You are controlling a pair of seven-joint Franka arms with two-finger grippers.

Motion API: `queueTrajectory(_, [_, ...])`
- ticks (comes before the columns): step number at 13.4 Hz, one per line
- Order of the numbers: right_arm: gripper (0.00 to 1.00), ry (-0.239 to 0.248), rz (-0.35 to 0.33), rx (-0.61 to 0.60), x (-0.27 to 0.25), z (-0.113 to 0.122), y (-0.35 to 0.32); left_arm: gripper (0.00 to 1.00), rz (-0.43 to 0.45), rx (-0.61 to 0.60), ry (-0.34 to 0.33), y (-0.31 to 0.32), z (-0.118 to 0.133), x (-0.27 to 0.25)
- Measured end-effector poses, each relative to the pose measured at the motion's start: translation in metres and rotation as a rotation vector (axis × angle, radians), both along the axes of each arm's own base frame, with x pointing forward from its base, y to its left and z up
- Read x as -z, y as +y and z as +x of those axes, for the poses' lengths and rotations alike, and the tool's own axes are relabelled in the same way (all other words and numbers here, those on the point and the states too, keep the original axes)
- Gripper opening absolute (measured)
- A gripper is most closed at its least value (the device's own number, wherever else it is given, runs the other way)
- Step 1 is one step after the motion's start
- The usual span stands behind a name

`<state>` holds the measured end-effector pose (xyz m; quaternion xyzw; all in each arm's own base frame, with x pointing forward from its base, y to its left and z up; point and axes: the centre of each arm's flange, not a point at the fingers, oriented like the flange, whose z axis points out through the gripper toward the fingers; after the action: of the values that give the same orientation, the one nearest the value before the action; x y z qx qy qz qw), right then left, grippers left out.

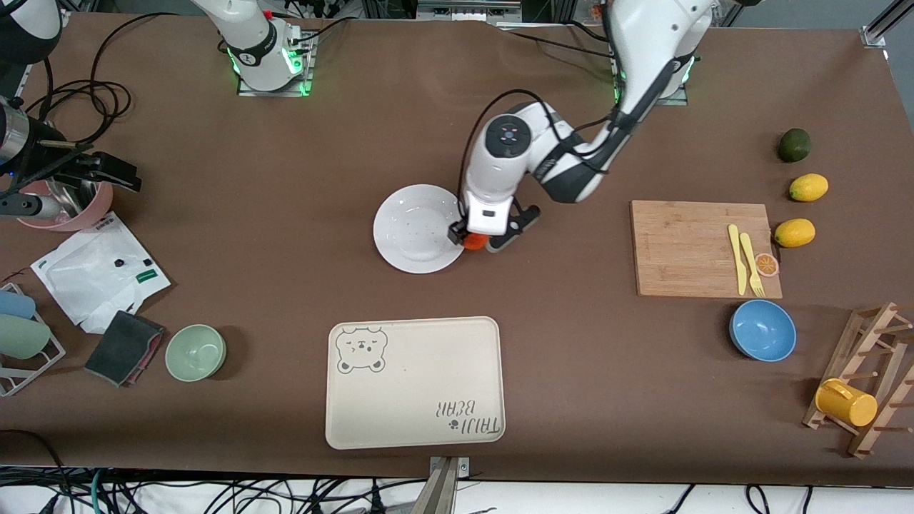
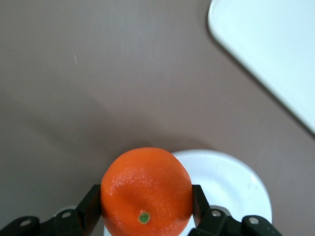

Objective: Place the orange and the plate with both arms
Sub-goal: 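Carry the orange with the left gripper and lower it onto the plate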

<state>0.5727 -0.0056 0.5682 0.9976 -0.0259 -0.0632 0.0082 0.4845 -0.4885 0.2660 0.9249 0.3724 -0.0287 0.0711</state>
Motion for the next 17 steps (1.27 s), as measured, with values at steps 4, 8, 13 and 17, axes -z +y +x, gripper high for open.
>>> queueTrajectory(4, [1.00, 0.000, 0.000, 0.000, 0.000, 0.000, 0.000, 0.77, -0.008, -0.002, 0.028, -0.048, -0.030, 0.022])
queueTrajectory(8, [1.00, 0.001, 0.000, 0.000, 0.000, 0.000, 0.000, 0.77, 0.019, 0.010, 0.013, -0.051, -0.022, 0.045])
queueTrajectory(13, [1.00, 0.000, 0.000, 0.000, 0.000, 0.000, 0.000, 1.00, 0.006, 0.016, -0.020, -0.060, -0.015, 0.039])
queueTrajectory(17, [1.00, 0.002, 0.000, 0.000, 0.001, 0.001, 0.000, 1.00, 0.009, -0.007, -0.052, -0.049, 0.010, 0.014])
